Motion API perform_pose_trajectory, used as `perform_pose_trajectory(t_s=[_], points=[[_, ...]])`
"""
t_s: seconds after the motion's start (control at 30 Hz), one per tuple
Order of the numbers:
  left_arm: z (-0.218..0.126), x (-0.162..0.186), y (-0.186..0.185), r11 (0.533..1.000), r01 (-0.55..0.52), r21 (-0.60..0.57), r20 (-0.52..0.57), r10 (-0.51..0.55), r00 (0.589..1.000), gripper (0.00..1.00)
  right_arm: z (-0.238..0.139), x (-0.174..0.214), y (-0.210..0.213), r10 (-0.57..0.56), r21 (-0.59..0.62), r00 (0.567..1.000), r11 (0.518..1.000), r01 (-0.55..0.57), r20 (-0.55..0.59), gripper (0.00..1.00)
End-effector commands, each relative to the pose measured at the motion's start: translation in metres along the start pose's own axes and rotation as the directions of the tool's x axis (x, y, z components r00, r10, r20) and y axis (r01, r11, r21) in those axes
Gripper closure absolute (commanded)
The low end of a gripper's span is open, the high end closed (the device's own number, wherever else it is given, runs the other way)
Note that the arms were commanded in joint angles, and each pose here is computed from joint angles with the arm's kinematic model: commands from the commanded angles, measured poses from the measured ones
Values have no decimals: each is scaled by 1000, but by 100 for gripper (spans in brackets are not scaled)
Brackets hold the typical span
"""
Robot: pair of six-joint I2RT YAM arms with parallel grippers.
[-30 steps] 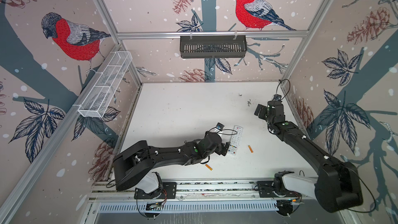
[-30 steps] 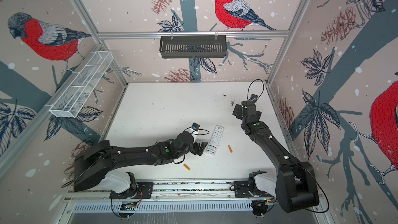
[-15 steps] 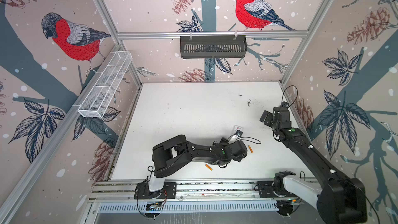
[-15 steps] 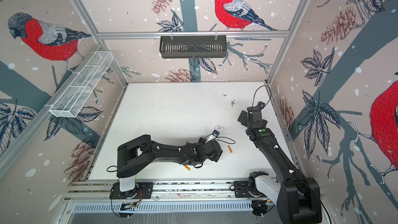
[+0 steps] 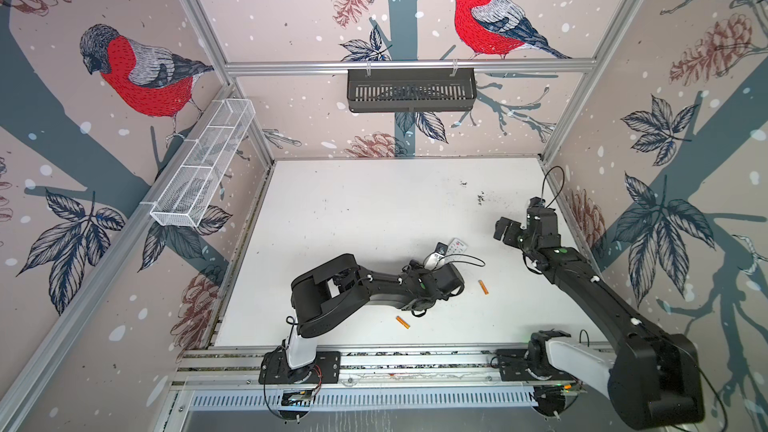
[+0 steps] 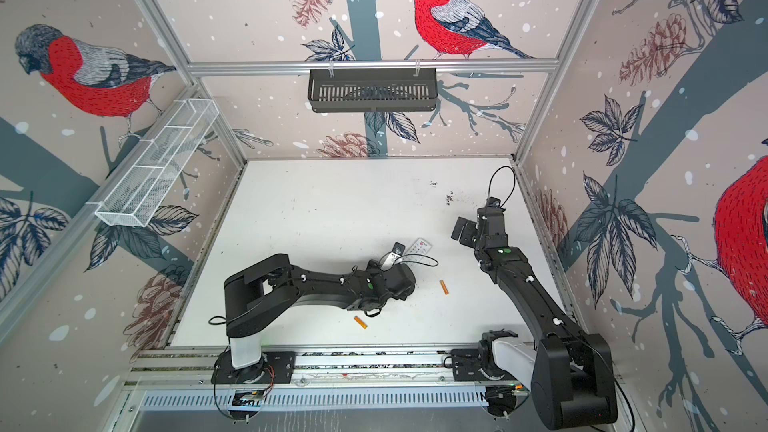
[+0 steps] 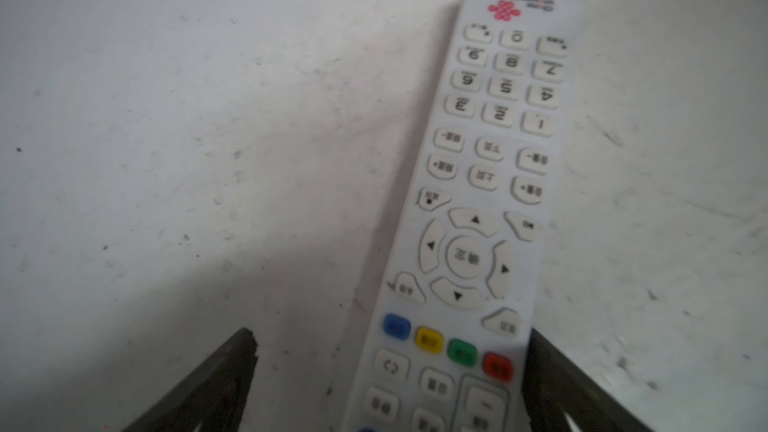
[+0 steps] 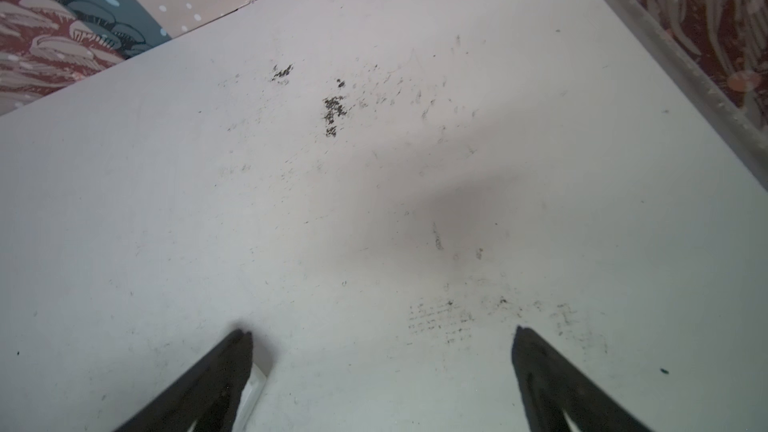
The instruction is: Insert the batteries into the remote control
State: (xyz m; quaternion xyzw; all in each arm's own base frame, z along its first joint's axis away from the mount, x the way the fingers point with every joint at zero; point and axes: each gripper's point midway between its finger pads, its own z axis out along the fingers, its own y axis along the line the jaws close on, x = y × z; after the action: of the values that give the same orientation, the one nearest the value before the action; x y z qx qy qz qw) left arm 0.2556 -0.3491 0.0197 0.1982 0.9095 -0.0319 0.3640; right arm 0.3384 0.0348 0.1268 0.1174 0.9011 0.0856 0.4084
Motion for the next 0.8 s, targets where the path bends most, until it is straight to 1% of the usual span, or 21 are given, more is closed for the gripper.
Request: perform_pose_trajectory(t_s=[0.0, 0.2, 0.3, 0.33, 0.37, 0.5, 0.63, 0.77], points=[[9, 15, 37, 994, -61, -87, -68, 55, 996, 3, 11, 1, 26, -60, -107, 998, 993, 58, -12, 0], [32, -17, 75, 992, 6, -128, -23, -9, 1000, 3, 53, 24, 46, -143, -97, 978, 987, 129, -151, 1], [42, -24, 93, 989, 30, -148, -16, -33, 999, 3, 72, 27, 49, -171, -61, 966, 985, 162, -194, 3], [44, -31, 96, 988, 43, -145, -5, -44, 999, 3, 78, 27, 49, -178, -42, 962, 984, 173, -206, 3], [46, -41, 97, 989, 61, -136, 13, -60, 998, 3, 83, 27, 48, -190, -18, 958, 982, 190, -215, 3], [53, -54, 101, 990, 75, -122, 31, -72, 997, 3, 98, 30, 49, -259, 50, 932, 959, 280, -254, 3], [60, -62, 100, 991, 79, -107, 42, -75, 996, 3, 107, 42, 45, -327, 125, 888, 915, 382, -322, 3], [69, -66, 99, 991, 111, -80, 45, -108, 993, 3, 110, 59, 50, -356, 96, 864, 906, 413, -356, 2]])
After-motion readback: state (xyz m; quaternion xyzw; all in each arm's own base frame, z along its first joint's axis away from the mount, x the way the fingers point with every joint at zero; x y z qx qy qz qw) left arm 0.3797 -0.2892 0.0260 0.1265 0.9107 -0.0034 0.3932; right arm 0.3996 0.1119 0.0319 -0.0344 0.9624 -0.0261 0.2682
